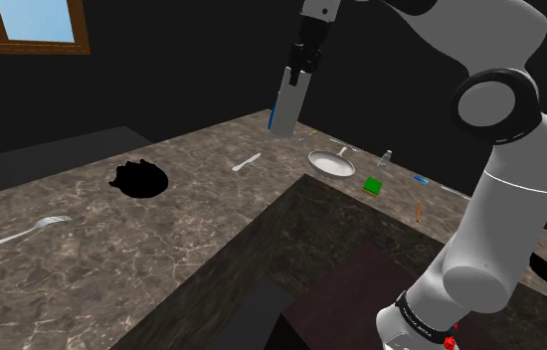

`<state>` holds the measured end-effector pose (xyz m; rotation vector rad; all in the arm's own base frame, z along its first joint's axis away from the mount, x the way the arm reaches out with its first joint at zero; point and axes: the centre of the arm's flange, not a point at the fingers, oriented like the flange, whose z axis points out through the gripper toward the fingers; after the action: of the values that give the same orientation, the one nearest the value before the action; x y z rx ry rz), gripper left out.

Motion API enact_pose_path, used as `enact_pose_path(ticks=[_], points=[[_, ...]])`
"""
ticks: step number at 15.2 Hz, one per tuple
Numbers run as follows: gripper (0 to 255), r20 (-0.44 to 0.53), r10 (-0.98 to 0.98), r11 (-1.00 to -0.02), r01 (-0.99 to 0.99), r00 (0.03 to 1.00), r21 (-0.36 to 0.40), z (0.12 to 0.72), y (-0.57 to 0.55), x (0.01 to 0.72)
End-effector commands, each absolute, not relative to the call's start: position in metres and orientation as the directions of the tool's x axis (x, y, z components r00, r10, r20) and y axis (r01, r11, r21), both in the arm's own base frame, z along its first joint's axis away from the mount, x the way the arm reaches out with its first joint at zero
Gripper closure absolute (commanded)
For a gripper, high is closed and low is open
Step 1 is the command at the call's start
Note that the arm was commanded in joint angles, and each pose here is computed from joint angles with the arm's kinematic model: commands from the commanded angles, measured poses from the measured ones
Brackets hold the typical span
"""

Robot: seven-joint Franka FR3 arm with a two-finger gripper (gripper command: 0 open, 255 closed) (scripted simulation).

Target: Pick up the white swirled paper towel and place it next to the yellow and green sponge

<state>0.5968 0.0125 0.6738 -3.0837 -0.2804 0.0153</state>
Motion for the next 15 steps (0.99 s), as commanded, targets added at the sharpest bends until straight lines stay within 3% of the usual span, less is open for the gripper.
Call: enact_pose_path(ticks=[1, 15], points=[[255, -0.006, 0.181, -0.983, 0.18, 0.984, -0.046, 0.684, 0.012, 0.597], [255, -0.006, 0.181, -0.983, 0.18, 0.984, -0.046, 0.689, -0.144, 0.526]])
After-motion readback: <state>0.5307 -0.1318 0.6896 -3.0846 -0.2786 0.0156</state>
